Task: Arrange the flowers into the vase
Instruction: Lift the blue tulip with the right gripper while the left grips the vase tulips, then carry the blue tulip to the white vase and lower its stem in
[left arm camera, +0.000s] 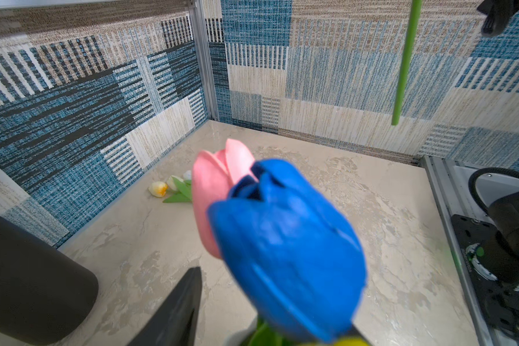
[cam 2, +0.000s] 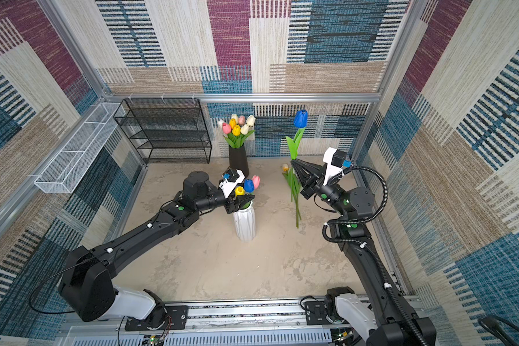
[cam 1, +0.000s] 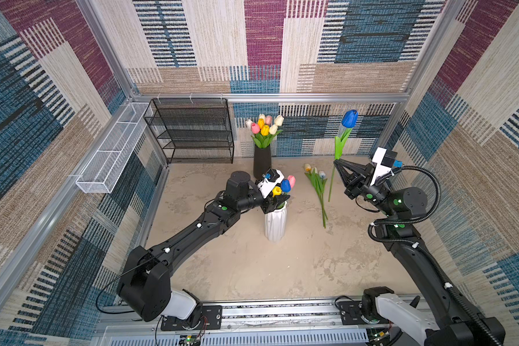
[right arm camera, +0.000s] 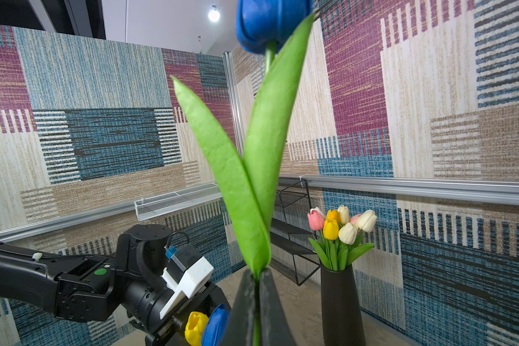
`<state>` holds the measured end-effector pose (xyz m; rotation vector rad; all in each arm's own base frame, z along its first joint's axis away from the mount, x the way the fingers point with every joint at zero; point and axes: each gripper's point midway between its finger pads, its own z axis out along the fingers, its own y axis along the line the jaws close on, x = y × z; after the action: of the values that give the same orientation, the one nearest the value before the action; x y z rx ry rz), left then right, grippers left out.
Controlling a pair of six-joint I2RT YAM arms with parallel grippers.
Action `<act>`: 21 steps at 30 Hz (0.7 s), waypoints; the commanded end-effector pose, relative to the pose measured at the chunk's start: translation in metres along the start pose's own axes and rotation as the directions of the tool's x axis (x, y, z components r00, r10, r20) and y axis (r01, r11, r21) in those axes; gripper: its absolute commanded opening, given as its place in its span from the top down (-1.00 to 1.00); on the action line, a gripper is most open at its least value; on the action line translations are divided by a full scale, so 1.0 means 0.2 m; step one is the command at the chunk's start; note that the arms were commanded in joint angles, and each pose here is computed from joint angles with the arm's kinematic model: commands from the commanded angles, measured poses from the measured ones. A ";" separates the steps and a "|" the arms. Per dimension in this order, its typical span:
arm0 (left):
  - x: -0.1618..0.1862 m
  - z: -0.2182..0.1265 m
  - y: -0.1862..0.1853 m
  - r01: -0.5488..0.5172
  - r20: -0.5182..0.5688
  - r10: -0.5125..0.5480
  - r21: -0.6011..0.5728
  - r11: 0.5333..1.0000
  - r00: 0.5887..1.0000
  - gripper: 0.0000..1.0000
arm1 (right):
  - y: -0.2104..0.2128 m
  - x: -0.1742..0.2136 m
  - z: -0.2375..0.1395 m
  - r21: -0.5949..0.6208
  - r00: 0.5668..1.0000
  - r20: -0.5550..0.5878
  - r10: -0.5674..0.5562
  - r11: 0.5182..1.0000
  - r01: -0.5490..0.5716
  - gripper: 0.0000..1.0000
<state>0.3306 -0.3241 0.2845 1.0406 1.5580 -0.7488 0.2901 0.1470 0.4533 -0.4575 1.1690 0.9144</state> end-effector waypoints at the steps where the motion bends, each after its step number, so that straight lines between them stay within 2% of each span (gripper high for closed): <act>1: -0.07 0.00 0.00 -0.015 0.046 0.015 0.007 1.000 0.999 -0.05 | -0.01 0.00 0.00 0.017 1.000 0.006 -0.003 1.000 0.002 1.00; 4: -0.07 0.00 0.00 -0.013 0.050 0.013 0.007 1.000 0.999 0.08 | -0.02 0.01 0.00 0.019 1.000 0.001 0.000 1.000 0.000 1.00; 15: -0.11 -0.02 0.00 -0.025 0.064 0.025 -0.004 1.000 0.998 0.28 | -0.02 0.00 0.00 0.018 1.000 0.006 -0.005 1.000 0.005 1.00; 21: -0.14 -0.04 0.00 -0.026 0.071 0.027 -0.009 1.000 0.997 0.32 | -0.01 -0.01 0.00 0.012 1.000 0.005 -0.005 1.000 0.005 1.00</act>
<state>0.3271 -0.3240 0.2966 1.0409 1.5203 -0.7568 0.2940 0.1456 0.4507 -0.4440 1.1808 0.9045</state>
